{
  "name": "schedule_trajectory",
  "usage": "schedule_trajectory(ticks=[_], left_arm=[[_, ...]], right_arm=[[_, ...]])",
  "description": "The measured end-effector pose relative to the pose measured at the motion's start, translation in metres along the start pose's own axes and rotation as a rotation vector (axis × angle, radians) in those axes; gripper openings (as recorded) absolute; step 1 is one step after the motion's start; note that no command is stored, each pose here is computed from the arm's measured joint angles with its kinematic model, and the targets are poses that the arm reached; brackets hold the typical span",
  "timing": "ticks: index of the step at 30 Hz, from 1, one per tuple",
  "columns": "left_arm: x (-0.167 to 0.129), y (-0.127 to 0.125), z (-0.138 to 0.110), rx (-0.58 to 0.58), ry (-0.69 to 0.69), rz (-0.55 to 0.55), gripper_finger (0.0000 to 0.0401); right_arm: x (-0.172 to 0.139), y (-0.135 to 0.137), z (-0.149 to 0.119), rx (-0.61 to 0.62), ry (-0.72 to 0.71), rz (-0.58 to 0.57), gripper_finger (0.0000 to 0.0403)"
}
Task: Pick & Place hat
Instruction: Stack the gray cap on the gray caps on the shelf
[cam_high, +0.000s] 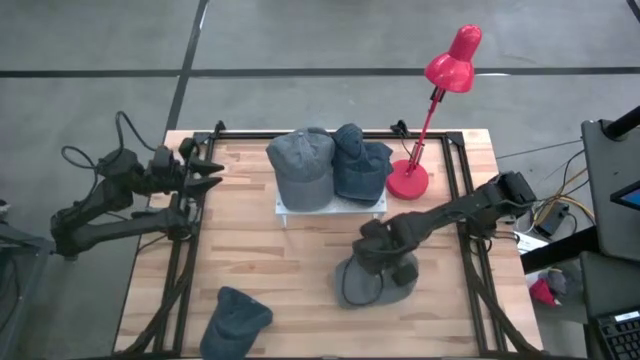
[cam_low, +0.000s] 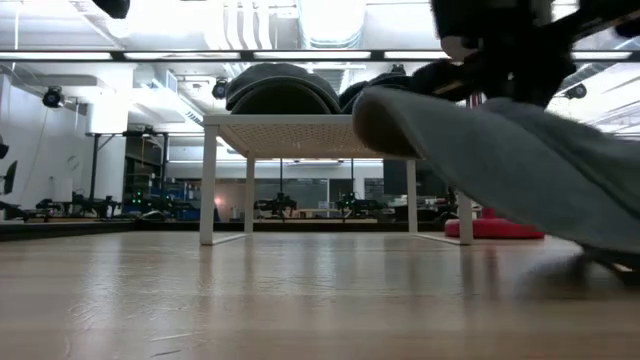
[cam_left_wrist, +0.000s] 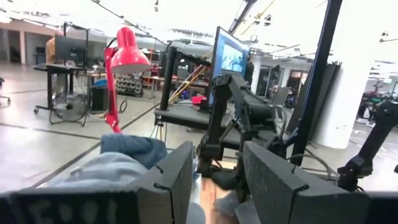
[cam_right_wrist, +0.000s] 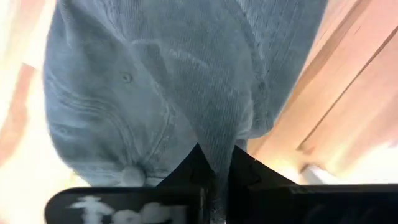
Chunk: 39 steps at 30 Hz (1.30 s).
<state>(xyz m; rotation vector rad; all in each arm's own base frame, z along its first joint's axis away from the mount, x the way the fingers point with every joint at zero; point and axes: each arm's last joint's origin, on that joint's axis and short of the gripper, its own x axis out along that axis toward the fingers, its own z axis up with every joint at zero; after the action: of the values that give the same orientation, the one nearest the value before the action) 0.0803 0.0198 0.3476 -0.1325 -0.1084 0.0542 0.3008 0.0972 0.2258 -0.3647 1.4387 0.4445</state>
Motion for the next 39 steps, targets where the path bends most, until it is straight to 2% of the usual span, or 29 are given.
schedule_trajectory(ticks=[4,10,21,27,39], left_arm=[[0.002,-0.001,0.005,0.000,0.002,-0.017,0.0145],[0.009,0.000,0.008,-0.006,0.026,-0.040,0.0145],[0.014,0.000,0.013,0.006,0.034,-0.049,0.0145],[0.014,0.000,0.013,0.010,0.035,-0.052,0.0145],[0.014,-0.001,0.013,0.044,0.038,-0.076,0.0145]], right_arm=[[0.008,-0.015,0.009,-0.079,0.014,0.000,0.0008],[0.021,-0.027,0.031,-0.112,0.021,0.004,0.0008],[0.036,-0.042,0.091,-0.114,-0.054,-0.019,0.0008],[0.035,-0.049,0.120,-0.043,-0.104,-0.028,0.0008],[0.037,-0.055,0.128,-0.011,-0.069,-0.019,0.0008]])
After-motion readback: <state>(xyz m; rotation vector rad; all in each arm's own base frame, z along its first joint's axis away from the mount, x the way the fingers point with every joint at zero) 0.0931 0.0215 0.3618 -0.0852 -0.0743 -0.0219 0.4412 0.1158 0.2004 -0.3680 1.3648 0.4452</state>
